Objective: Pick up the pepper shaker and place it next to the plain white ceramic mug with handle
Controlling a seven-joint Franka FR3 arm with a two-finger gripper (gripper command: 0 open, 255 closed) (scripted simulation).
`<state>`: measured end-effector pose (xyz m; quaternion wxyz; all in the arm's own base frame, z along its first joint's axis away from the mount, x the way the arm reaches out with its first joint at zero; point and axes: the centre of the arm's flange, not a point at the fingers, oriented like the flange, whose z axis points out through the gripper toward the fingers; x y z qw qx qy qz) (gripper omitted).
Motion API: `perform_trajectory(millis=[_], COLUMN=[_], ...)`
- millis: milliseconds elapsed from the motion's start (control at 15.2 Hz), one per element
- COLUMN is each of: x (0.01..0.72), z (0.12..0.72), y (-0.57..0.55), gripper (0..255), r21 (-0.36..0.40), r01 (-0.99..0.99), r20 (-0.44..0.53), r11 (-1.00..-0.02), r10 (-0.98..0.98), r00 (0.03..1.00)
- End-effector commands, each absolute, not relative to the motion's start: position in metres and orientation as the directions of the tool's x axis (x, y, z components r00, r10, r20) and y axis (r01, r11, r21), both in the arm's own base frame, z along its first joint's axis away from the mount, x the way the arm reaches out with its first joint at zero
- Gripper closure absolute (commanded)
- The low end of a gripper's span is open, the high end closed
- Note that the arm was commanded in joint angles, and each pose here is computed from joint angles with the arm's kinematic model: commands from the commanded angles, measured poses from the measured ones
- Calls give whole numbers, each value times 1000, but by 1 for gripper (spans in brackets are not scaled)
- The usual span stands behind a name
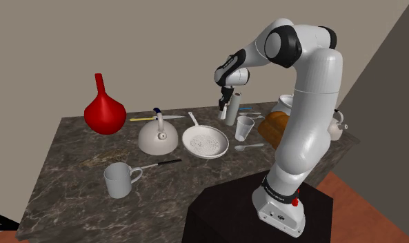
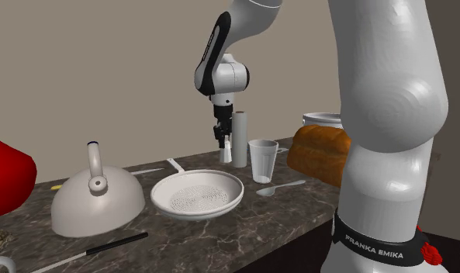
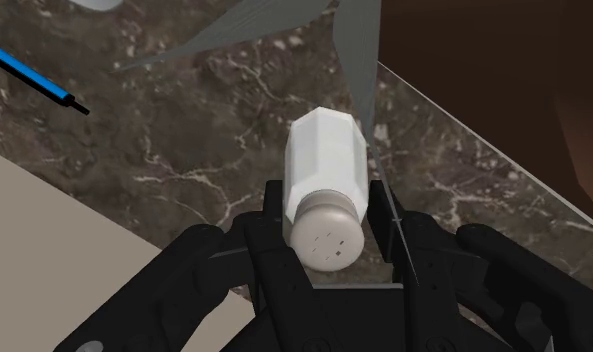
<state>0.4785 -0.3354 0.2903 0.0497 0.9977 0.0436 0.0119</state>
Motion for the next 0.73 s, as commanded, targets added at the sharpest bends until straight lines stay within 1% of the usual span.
perform_trajectory(millis=[0,396,660], x=[478,478,478], z=[290,290,311], y=[-335,-335,-335], gripper=[255,255,255], r21=[100,100,100], r01=[86,86,86], r20=[19,19,19], r11=[-991,-991,-991], r10=[88,88,88], r00=[996,996,996])
